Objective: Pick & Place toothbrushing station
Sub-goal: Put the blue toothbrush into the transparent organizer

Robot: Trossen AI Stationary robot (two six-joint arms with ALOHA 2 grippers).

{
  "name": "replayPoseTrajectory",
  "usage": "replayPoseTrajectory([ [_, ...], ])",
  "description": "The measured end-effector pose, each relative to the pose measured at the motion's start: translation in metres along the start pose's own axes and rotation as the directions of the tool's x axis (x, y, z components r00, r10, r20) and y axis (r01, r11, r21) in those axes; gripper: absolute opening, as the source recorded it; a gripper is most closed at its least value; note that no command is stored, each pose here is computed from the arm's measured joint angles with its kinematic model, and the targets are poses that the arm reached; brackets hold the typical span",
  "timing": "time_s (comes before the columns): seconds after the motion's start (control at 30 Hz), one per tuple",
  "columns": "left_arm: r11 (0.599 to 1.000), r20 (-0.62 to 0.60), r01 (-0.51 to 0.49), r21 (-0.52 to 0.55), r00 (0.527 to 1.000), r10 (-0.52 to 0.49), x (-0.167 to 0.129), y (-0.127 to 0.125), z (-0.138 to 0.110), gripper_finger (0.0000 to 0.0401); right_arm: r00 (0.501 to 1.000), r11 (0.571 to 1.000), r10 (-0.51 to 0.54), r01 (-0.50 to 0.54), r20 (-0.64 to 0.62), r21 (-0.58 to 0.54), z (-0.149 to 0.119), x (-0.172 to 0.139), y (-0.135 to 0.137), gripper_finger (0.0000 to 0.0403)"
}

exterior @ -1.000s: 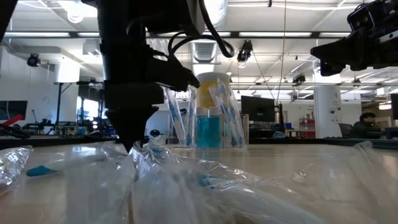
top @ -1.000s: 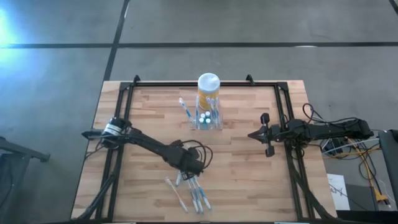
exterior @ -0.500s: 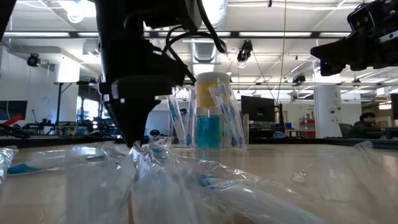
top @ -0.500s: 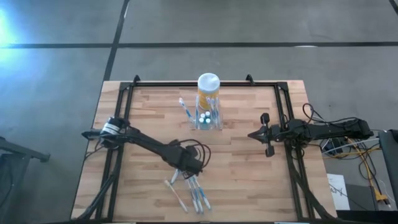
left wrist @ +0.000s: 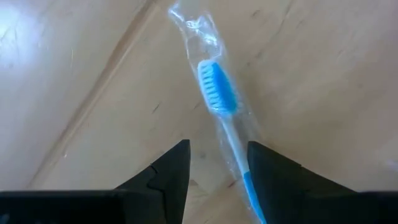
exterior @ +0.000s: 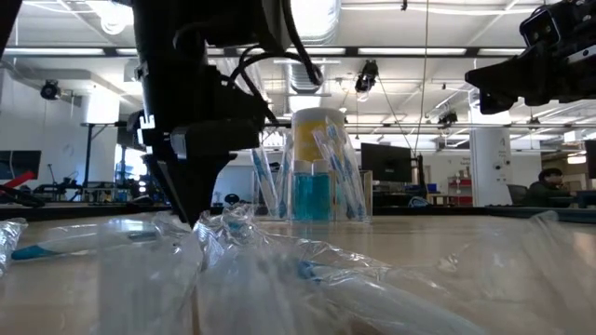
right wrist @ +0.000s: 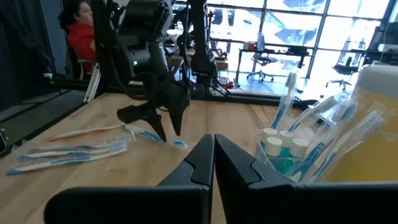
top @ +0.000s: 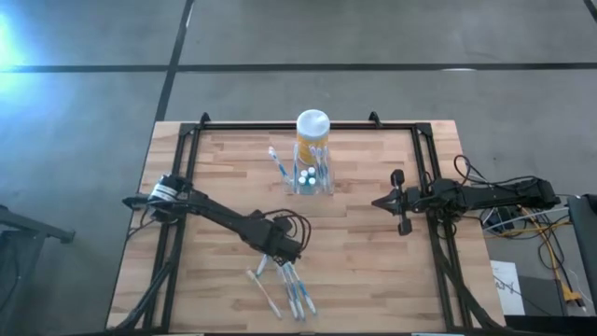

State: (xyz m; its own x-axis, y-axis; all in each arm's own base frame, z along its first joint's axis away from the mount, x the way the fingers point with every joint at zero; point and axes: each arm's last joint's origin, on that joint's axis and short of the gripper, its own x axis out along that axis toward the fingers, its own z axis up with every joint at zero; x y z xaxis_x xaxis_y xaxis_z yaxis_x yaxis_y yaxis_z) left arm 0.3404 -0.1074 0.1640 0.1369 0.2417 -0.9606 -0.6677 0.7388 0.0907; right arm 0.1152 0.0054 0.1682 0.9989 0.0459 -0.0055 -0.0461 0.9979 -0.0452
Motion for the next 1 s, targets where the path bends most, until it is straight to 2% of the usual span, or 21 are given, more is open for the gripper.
replayPoseTrajectory([
  [0.27,0.998,0.003,0.055,-0.037,0.998,-0.055,0.017,0.003,-0.007,0.0167,1.0,1.0,0.0,0.0,0.0,-0.005,0.0,0.0,0.0,0.0008],
  [0.53,0.994,0.011,0.08,-0.072,0.997,-0.08,0.02,0.003,-0.004,0.0207,1.0,1.0,0.0,0.0,0.0,-0.004,0.0,0.0,0.0,0.0008],
  [0.67,0.994,0.013,0.09,-0.059,0.996,-0.09,0.021,0.002,-0.003,0.0208,1.0,1.0,0.0,0.0,0.0,-0.004,0.0,0.0,0.0,0.0008],
  [0.83,0.996,0.008,0.091,-0.007,0.996,-0.091,0.022,0.002,-0.004,0.0186,1.0,1.0,0.0,0.0,0.0,-0.004,0.0,0.0,0.0,0.0008],
  [1.0,0.994,0.001,0.099,0.053,0.995,-0.1,0.023,0.002,-0.005,0.0124,1.0,1.0,0.0,0.0,0.0,-0.006,0.0,0.0,0.0,0.0008],
])
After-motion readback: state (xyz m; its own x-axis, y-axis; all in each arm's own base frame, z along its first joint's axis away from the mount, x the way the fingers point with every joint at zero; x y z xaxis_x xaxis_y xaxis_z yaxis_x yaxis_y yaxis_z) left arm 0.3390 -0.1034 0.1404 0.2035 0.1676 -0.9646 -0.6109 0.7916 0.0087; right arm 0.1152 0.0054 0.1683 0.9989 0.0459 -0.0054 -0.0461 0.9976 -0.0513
